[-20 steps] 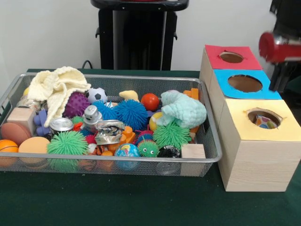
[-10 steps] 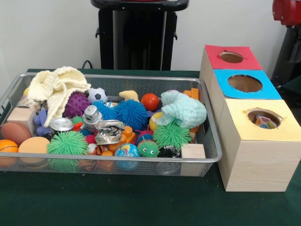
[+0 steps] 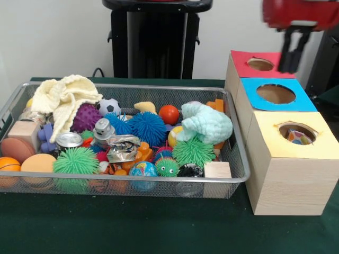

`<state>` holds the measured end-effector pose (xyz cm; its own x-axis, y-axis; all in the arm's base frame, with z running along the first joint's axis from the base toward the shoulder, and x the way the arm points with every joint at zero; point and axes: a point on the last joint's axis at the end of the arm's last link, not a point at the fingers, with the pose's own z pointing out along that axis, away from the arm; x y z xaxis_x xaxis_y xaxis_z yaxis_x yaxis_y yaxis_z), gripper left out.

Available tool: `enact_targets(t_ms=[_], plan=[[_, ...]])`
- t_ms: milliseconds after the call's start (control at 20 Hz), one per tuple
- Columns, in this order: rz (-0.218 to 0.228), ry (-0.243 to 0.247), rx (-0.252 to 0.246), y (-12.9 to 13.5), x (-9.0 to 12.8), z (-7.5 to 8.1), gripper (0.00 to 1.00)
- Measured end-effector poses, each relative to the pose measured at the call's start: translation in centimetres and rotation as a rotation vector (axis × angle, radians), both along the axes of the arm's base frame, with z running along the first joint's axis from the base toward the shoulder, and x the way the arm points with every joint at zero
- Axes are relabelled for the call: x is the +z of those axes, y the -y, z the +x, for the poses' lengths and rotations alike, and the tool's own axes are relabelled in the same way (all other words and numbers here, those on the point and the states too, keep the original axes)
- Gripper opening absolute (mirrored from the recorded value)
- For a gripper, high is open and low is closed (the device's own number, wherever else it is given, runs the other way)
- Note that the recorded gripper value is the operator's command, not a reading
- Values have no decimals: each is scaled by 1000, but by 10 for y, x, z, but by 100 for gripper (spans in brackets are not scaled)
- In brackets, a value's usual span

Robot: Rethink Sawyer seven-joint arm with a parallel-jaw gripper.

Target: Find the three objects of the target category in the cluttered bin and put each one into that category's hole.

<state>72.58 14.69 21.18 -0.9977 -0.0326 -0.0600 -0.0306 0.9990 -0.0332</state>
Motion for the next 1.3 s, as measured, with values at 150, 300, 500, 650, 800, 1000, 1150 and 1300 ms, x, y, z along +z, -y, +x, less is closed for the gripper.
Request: enact_targets(t_ms=[150,300,500,650,800,1000,1150,1300], plan=[[-9,-3,-27,28,-3,4,0],[-24,-8,-61,69,-8,7,0],[-38,-12,-80,98,-13,8,0],[-43,-16,-84,111,-16,8,0],[-42,-17,-85,124,-22,9,0],[-31,-3,-86,138,-30,14,0],[-30,17,-78,146,-37,18,0],[-36,32,-66,150,-43,20,0]])
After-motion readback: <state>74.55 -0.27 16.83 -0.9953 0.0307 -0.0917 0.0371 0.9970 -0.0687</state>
